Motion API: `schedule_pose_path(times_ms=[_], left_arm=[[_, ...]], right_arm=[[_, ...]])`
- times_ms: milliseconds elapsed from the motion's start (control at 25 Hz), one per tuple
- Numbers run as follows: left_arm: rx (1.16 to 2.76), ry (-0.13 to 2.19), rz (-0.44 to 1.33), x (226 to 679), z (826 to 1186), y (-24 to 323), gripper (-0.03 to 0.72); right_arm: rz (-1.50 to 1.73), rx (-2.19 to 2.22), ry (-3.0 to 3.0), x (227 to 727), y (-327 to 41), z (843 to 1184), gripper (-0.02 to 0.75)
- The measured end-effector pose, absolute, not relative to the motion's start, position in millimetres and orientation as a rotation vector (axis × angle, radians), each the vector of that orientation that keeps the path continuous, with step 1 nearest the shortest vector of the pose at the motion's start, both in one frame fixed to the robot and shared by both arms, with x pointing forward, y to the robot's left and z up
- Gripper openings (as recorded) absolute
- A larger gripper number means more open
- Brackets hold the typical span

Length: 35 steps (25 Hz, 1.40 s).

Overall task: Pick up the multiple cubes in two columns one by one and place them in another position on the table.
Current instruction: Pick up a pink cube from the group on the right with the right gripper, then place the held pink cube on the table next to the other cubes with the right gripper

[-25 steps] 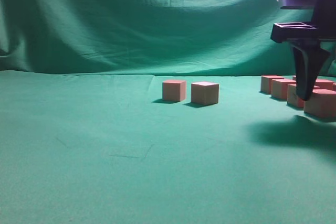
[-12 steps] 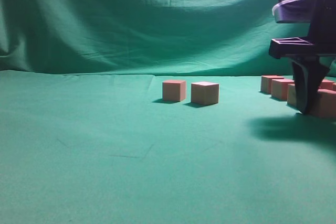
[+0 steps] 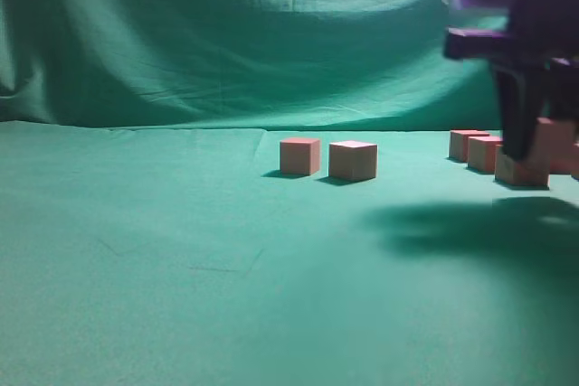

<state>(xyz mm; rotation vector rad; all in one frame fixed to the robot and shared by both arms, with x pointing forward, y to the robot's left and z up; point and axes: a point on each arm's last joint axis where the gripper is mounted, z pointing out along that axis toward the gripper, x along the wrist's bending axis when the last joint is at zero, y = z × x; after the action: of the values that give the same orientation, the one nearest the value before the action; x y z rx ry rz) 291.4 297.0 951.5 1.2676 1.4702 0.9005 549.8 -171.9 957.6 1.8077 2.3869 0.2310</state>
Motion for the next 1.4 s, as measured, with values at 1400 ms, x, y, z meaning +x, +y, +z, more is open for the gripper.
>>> schedule_pose_path(times_ms=[1400], left_arm=[[1.268,1.470,0.901,291.4,951.5,297.0,0.000]], right_arm=[[0.338,1.566,2.577,603.9,48.2,960.1,0.265]])
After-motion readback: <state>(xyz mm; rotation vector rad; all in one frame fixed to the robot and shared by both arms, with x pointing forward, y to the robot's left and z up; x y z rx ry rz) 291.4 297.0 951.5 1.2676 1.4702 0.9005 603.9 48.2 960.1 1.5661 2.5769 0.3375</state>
